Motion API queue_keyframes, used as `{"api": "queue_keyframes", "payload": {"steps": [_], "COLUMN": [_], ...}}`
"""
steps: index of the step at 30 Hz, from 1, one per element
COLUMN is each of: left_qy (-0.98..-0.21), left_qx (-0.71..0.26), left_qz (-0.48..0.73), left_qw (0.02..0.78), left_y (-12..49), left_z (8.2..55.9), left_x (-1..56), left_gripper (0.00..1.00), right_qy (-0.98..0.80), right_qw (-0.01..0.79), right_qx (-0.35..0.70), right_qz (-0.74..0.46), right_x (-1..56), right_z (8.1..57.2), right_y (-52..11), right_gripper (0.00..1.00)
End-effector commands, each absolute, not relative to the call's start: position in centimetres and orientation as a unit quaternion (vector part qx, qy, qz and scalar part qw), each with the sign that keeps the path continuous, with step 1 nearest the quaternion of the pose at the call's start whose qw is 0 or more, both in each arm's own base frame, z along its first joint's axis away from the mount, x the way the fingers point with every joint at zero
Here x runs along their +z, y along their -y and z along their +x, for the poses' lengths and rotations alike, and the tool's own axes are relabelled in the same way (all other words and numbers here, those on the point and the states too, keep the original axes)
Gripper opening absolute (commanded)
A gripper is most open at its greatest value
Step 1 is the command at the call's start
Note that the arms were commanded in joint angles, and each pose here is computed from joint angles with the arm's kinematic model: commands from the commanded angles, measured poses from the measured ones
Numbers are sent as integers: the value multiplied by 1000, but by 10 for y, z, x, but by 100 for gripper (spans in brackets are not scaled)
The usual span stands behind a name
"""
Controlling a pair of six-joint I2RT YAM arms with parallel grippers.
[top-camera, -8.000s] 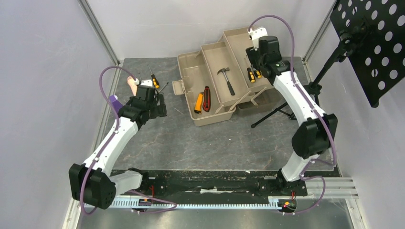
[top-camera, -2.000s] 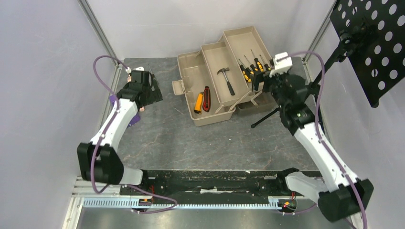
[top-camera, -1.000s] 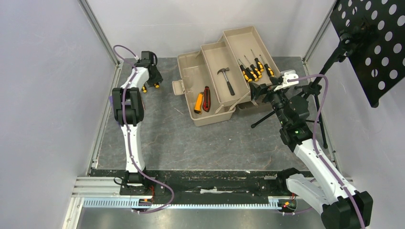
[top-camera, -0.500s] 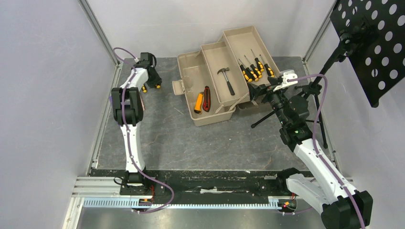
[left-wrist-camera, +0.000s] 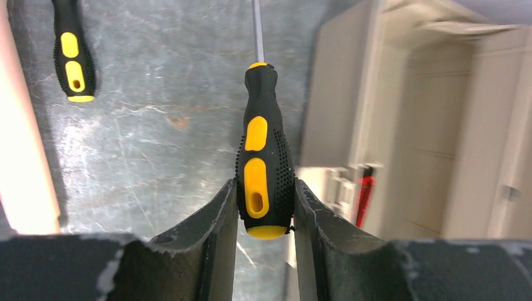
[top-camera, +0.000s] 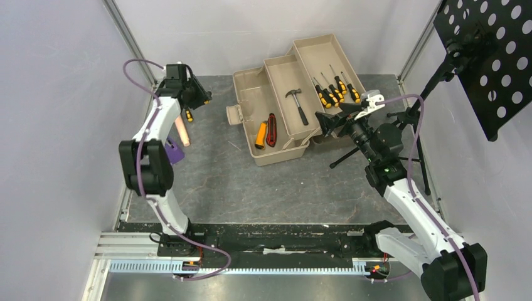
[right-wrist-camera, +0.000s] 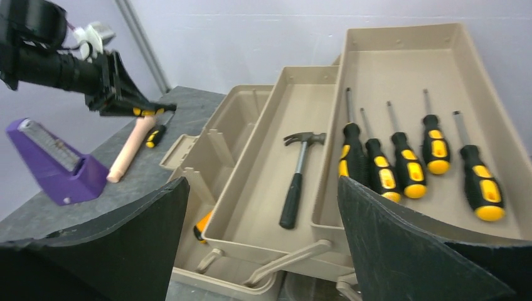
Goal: Pack the tool kit
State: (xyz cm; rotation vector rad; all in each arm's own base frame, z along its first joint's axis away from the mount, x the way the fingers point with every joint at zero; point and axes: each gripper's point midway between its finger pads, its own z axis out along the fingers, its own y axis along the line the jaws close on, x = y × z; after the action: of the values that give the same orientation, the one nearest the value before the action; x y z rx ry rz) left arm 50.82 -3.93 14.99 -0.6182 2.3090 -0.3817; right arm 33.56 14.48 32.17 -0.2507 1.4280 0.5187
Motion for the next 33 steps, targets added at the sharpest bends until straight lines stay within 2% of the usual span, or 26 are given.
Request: {"api": "queue_keyframes", "payload": {"steps": [1,8,16,27,33], "left_qy": [-830,-795,-743,-690,-664], "left_qx": [-234,-280,-378,-511,-551], "left_qz": [-237,-233,-188,-153,-143], "left_qw": [448,486,519,489,485], "left_y": [57,66,93,139,154], "left_z": [494,437,374,303,273], "left_x": [244,287,334,348,354], "left_gripper": [2,2,2,2,2], "right_qy": [-621,-612,-596,-553,-554], "right_qw": [713,682,629,526,482], "right_qx": [298,375,483,641,677], "right_qz": [-133,-138,-121,-77,-44], "right_x": [342,344,350,371,366], "right_z": [330,320,307,293,300], "right_y": [-166,-190,-236,-329,-360], "right_gripper": [89,88,87,86,85]}}
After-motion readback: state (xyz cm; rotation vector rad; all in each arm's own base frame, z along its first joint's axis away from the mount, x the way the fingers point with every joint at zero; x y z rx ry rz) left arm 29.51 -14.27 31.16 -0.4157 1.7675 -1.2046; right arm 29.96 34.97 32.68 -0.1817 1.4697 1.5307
